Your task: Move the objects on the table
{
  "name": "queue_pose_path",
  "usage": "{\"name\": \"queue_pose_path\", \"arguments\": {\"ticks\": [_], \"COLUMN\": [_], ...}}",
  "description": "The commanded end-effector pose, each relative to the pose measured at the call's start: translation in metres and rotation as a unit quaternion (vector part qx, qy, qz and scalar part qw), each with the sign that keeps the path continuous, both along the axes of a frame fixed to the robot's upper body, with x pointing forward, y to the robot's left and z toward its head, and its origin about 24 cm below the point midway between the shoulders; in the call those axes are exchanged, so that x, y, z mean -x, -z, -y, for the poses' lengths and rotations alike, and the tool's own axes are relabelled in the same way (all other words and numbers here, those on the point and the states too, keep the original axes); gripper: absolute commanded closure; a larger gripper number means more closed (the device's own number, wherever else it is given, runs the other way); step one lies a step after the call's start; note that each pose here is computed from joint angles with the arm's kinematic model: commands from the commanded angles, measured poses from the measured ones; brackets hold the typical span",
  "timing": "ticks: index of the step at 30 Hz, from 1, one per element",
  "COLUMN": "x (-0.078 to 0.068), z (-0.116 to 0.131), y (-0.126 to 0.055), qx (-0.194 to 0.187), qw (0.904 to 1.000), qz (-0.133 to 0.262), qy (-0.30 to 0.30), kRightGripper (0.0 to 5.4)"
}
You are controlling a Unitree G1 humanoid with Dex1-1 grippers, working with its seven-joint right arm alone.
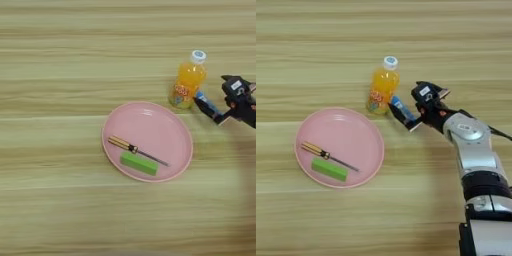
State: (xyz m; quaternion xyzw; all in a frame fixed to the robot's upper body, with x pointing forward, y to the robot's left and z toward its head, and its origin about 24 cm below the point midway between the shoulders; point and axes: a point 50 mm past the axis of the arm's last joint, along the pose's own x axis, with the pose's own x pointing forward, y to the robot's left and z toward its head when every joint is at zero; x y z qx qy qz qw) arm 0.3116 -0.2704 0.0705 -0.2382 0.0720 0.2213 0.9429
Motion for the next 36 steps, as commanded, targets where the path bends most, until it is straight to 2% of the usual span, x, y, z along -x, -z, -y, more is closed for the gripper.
{"name": "queue_pose_path", "arguments": {"ticks": [1, 5, 10, 16, 22, 25, 31, 33, 36], "x": [-0.009, -0.004, 0.0, 0.006, 0.025, 0.03, 0.048, 0.054, 0.066], "z": [-0.001, -0.009, -0.009, -0.012, -0.033, -0.037, -0.051, -0.056, -0.065], "y": [-0.047, -0.058, -0.066, -0.075, -0.099, -0.103, -0.098, -0.091, -0.075], "qx": [-0.002, -0.02, -0.025, -0.052, -0.091, -0.101, -0.11, -0.106, -0.092], "qw": [0.9959, 0.9932, 0.992, 0.9869, 0.9575, 0.9496, 0.934, 0.9307, 0.924], "qz": [0.09, 0.108, 0.115, 0.132, 0.21, 0.222, 0.198, 0.171, 0.106], "qy": [-0.01, -0.037, -0.046, -0.077, -0.176, -0.197, -0.277, -0.305, -0.356], "kRightGripper": [0.04, 0.04, 0.04, 0.04, 0.04, 0.04, 0.04, 0.04, 0.04]}}
